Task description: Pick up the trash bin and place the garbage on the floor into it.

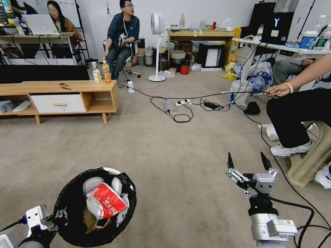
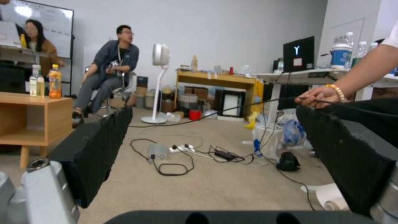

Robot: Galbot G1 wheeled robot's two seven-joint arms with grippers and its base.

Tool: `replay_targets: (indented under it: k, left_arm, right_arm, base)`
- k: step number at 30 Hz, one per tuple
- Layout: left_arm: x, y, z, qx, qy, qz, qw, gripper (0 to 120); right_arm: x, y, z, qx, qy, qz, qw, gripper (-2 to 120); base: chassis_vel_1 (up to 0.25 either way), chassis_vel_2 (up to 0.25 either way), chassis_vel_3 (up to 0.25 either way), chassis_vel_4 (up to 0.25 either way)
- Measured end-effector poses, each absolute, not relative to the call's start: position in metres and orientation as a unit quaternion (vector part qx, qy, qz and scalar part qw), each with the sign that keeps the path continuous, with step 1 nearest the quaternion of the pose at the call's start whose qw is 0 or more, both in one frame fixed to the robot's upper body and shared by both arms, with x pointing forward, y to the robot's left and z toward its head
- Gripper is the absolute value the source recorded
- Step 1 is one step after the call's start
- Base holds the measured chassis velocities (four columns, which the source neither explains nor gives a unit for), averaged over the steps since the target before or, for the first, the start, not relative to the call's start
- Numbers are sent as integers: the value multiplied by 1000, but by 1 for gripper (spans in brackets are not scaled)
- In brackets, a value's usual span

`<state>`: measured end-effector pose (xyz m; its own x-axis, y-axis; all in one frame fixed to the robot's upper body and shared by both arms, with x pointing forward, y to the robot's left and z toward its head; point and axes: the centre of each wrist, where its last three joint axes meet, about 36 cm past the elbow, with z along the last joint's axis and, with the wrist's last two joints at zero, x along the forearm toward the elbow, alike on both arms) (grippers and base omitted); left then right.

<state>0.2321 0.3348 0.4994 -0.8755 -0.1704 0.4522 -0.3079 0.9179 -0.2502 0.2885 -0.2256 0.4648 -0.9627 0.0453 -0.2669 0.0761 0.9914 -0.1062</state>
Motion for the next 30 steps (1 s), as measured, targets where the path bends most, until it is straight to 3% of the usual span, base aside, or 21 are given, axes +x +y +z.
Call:
replay_targets:
  k: [30]
  left_arm:
    - [233, 336, 493, 129, -953, 166, 221, 2]
  right_arm:
    - [292, -227, 457, 34, 989, -57, 131, 100]
  base:
    - [6, 7, 9, 6]
